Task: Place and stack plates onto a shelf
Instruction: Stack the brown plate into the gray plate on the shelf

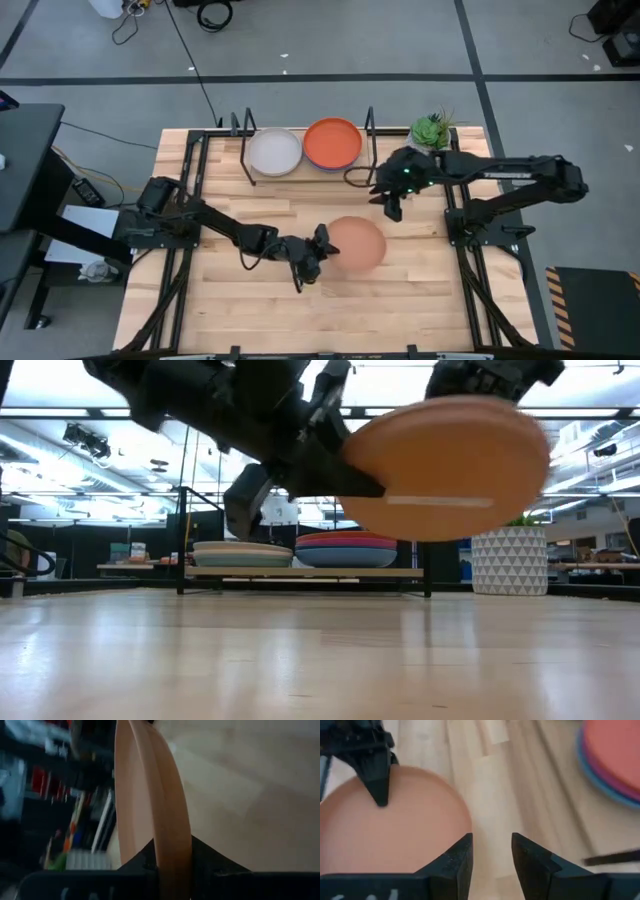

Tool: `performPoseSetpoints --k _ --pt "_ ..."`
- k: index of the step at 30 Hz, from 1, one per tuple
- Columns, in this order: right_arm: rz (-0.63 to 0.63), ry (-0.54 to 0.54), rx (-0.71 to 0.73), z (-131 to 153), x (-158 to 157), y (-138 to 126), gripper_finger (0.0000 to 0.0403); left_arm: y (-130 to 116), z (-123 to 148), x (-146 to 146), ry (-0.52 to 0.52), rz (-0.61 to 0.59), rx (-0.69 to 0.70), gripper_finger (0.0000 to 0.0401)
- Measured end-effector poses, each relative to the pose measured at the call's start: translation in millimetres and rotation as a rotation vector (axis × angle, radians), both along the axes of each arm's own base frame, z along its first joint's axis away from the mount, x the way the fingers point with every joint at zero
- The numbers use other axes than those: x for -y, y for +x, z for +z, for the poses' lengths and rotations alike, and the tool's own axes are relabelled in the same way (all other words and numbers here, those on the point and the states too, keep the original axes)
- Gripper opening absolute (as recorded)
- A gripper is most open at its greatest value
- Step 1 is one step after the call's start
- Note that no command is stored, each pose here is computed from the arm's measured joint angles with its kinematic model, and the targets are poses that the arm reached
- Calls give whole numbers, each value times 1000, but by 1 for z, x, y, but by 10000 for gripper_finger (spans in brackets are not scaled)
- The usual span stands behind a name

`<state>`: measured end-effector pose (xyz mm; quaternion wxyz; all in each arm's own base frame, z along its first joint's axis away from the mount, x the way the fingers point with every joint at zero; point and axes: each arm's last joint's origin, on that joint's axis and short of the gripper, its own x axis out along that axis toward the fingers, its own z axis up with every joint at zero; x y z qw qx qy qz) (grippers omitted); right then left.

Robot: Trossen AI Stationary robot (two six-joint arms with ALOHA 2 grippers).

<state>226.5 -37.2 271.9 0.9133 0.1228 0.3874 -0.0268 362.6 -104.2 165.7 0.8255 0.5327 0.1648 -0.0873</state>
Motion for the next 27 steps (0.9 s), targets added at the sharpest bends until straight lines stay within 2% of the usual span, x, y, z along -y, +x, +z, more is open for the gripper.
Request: performPoseSetpoints --k 3,8,13,18,22,27 --pt "-33 -78 34 2 -5 -13 142 -8 10 2 34 113 -9 57" --pt "-75 -183 127 -11 -16 -26 142 -20 32 1 80 292 35 58" --pt "-50 -194 201 -39 -25 -32 142 -29 45 -7 138 433 33 58" --pt "-43 -203 230 -61 -29 -40 142 -36 47 -24 250 594 -15 58" --pt "-37 -235 274 -68 -31 -43 142 -38 42 -50 244 700 -82 58" --pt "-18 -240 324 -72 -35 -44 142 -45 42 -86 174 822 -145 58"
